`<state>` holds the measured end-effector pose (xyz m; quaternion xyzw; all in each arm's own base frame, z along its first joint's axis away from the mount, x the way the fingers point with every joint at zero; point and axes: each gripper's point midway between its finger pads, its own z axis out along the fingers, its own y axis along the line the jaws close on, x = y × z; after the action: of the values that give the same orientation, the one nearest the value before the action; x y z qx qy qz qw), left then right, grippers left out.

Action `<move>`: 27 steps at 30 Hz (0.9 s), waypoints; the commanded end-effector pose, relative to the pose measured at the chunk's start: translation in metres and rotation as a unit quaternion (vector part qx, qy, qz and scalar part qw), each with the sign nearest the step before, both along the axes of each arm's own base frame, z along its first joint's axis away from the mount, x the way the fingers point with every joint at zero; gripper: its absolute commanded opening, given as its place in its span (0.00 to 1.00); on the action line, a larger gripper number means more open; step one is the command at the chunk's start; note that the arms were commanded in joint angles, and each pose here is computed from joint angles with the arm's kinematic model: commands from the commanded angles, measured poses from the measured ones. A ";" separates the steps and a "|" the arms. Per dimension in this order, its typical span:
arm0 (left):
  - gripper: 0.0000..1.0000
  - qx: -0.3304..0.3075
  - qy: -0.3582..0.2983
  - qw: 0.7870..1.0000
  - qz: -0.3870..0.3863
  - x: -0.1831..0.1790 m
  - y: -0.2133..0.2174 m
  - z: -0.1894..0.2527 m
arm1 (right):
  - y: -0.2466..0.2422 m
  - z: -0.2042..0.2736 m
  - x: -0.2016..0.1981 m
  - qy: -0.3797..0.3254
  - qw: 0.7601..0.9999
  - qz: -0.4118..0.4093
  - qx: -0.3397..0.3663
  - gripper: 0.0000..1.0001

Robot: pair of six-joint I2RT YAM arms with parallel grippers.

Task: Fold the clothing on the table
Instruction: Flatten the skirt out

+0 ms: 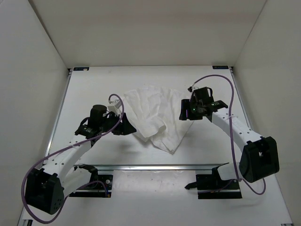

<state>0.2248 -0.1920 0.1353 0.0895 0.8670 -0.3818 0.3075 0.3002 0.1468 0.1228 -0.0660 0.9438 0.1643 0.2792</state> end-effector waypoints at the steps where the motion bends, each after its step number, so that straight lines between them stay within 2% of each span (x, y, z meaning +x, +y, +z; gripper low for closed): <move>1: 0.62 -0.060 -0.043 0.997 -0.027 0.000 -0.018 0.032 | 0.006 0.008 -0.003 -0.026 0.999 -0.001 0.019 0.53; 2: 0.41 -0.081 -0.057 0.995 -0.026 -0.001 -0.023 0.041 | 0.007 0.000 -0.010 -0.013 1.000 -0.002 0.024 0.53; 4: 0.28 -0.083 -0.062 0.994 -0.021 0.000 -0.026 0.044 | 0.004 -0.010 -0.028 0.011 0.999 -0.013 0.035 0.54; 5: 0.36 -0.070 -0.051 0.996 -0.026 -0.002 -0.029 0.039 | 0.006 -0.016 -0.037 0.025 0.999 -0.011 0.041 0.53; 7: 0.40 -0.040 -0.041 0.998 -0.018 0.002 -0.029 0.028 | 0.015 -0.019 -0.054 0.037 0.997 -0.012 0.062 0.53; 9: 0.52 -0.024 -0.016 0.999 -0.017 0.002 -0.031 0.012 | 0.030 -0.035 -0.080 0.064 0.994 -0.001 0.084 0.52; 12: 0.68 -0.042 0.022 0.999 -0.004 0.001 -0.037 -0.004 | 0.051 -0.046 -0.105 0.086 0.987 0.001 0.139 0.53; 13: 0.70 -0.042 0.025 0.999 -0.001 0.002 -0.038 -0.007 | 0.059 -0.048 -0.113 0.097 0.982 -0.001 0.160 0.54; 20: 0.66 -0.032 0.057 0.997 0.030 0.008 -0.044 -0.030 | 0.067 -0.070 -0.127 0.122 0.975 -0.019 0.185 0.55; 27: 0.65 -0.012 0.077 0.996 0.046 0.014 -0.047 -0.047 | 0.072 -0.076 -0.124 0.131 0.973 -0.022 0.189 0.51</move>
<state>0.2285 -0.2342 0.0825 0.0230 0.8919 -0.3833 0.2391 0.1640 0.2072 0.0372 0.0245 0.9372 0.3156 0.1465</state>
